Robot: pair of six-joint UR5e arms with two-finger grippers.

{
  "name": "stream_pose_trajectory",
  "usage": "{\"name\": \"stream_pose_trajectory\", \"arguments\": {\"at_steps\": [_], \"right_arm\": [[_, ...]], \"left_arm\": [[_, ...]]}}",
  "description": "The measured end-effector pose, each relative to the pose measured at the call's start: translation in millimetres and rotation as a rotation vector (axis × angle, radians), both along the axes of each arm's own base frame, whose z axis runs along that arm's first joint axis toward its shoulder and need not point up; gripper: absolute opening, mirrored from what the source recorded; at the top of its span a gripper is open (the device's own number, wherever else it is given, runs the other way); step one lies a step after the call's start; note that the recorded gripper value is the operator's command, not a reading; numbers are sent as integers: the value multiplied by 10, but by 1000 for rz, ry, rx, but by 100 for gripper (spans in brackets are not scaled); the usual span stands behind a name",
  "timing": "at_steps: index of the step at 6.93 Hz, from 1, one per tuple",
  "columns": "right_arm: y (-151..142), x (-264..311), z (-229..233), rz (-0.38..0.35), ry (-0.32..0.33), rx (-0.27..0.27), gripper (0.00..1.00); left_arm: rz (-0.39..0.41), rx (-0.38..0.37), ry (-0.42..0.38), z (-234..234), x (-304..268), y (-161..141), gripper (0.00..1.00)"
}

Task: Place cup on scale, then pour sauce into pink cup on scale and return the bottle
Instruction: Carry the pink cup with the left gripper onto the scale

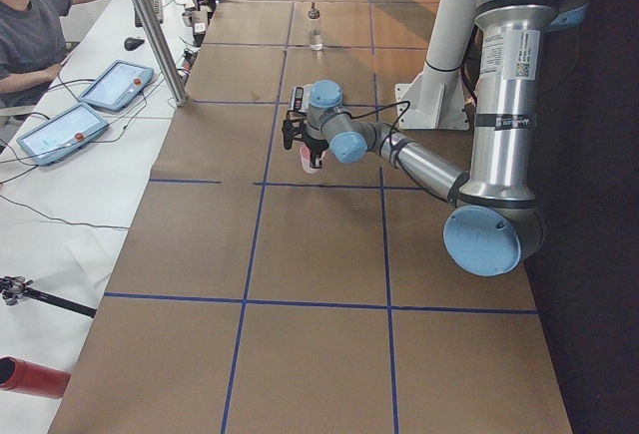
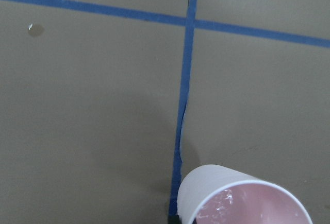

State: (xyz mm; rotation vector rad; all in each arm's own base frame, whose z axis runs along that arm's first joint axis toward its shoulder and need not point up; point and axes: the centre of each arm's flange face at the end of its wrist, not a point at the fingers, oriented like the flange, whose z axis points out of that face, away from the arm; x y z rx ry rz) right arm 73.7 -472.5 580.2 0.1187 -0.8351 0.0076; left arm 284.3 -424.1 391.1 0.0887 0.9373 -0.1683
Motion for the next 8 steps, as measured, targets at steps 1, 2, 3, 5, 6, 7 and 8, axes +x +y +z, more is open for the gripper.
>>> {"name": "stream_pose_trajectory", "arguments": {"at_steps": [1,2,3,5,6,7,8], "right_arm": [[0,-1,-1,0,-1,0,100],[0,-2,-1,0,-3,-1,100],[3,-8,2,-2,-8,-2,100],[-1,-31,18,-7,-15,-4,100],[-2,-36,20,-8,-17,-4,100],[-2,-41,19,-9,-20,-5,100],[-1,-46,10,-9,-27,-4,100]], "left_arm": [[-7,-16,-11,-503,127,-161,0],[-21,-55,-16,-1081,329,-287,0],[-36,-119,2,-1586,655,-265,0],[-56,-244,32,-2234,1526,-2,0],[-69,-274,29,-2406,1868,51,0],[-78,-290,22,-2490,2102,29,0],[-82,-297,18,-2511,2227,-6,0]]}}
